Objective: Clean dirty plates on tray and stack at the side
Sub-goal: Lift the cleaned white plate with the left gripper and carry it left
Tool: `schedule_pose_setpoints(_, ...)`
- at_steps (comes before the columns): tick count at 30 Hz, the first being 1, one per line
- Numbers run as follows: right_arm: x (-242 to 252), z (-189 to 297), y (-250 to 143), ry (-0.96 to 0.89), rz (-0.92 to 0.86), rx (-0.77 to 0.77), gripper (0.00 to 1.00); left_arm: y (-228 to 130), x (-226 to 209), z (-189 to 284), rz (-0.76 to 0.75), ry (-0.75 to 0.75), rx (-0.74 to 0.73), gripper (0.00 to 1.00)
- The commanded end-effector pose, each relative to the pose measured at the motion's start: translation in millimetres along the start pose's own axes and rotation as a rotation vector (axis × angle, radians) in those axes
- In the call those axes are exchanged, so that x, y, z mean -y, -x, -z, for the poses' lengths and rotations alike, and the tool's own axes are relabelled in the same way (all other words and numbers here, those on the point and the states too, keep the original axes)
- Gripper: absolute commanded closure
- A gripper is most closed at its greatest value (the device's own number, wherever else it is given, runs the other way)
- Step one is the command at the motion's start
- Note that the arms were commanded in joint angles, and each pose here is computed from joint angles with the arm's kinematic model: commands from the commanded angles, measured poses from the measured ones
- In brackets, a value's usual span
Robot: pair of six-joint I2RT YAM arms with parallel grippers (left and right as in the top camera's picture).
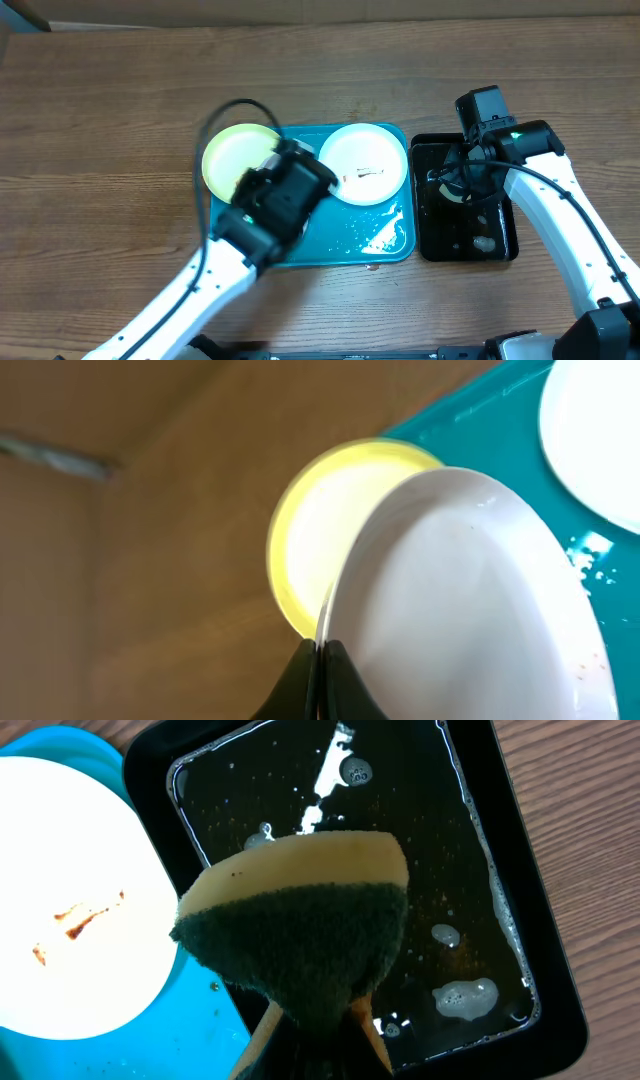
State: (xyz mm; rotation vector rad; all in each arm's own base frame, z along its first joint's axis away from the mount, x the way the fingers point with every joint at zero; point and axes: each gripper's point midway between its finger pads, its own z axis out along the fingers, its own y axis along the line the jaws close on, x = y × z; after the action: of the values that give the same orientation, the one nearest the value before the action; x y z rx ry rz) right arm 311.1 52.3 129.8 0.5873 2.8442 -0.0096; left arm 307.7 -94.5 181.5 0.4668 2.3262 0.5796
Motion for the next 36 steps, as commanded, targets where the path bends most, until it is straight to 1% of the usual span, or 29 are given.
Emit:
schedule_pose_setpoints(1,-1,13,9,0.016,-0.002,0.047,0.96,13,-3,5,0.198,-0.204,0.004,0.96)
schedule_pose_setpoints(5,-1,13,8,0.015,-0.003,0.047,0.96,6,-32,-8,0.350,-0.283,-0.048,0.96)
schedule_pose_setpoints(10,-1,13,8,0.015,0.001,0.046,0.96,-18,-76,-33,0.583,-0.351,-0.111,0.96)
schedule_pose_setpoints(15,0,13,8,0.013,0.001,0.043,0.96,-41,-128,-48,0.801,-0.349,-0.105,0.96)
schedule_pose_setpoints(19,1,13,7,0.011,0.001,0.040,0.96,-47,-142,-47,0.895,-0.407,-0.080,0.96)
schedule_pose_setpoints(21,1,13,7,0.010,0.002,0.040,0.96,-48,-140,-46,0.892,-0.424,-0.081,0.96)
schedule_pose_setpoints(23,1,13,6,0.009,0.002,0.038,0.96,-47,-133,-44,0.871,-0.447,-0.088,0.86)
schedule_pose_setpoints(25,1,13,6,0.008,0.002,0.036,0.96,-48,-122,-40,0.857,-0.477,-0.117,0.69)
schedule_pose_setpoints(26,2,13,5,0.006,0.002,0.034,0.96,-49,-116,-39,0.850,-0.490,-0.135,0.66)
schedule_pose_setpoints(29,3,13,4,0.002,0.003,0.029,0.96,-54,-93,-31,0.818,-0.540,-0.200,0.64)
schedule_pose_setpoints(30,3,13,4,0.002,0.004,0.028,0.96,-54,-85,-29,0.800,-0.558,-0.215,0.60)
schedule_pose_setpoints(31,3,13,4,0.001,0.003,0.027,0.96,-53,-75,-27,0.778,-0.579,-0.228,0.58)
schedule_pose_setpoints(33,3,13,4,0.001,0.003,0.027,0.96,-51,-57,-23,0.706,-0.618,-0.233,0.56)
schedule_pose_setpoints(34,3,13,4,0.001,0.003,0.027,0.96,-50,-47,-22,0.661,-0.629,-0.237,0.53)
schedule_pose_setpoints(36,3,13,3,0.000,0.003,0.025,0.96,-51,-34,-20,0.600,-0.619,-0.252,0.52)
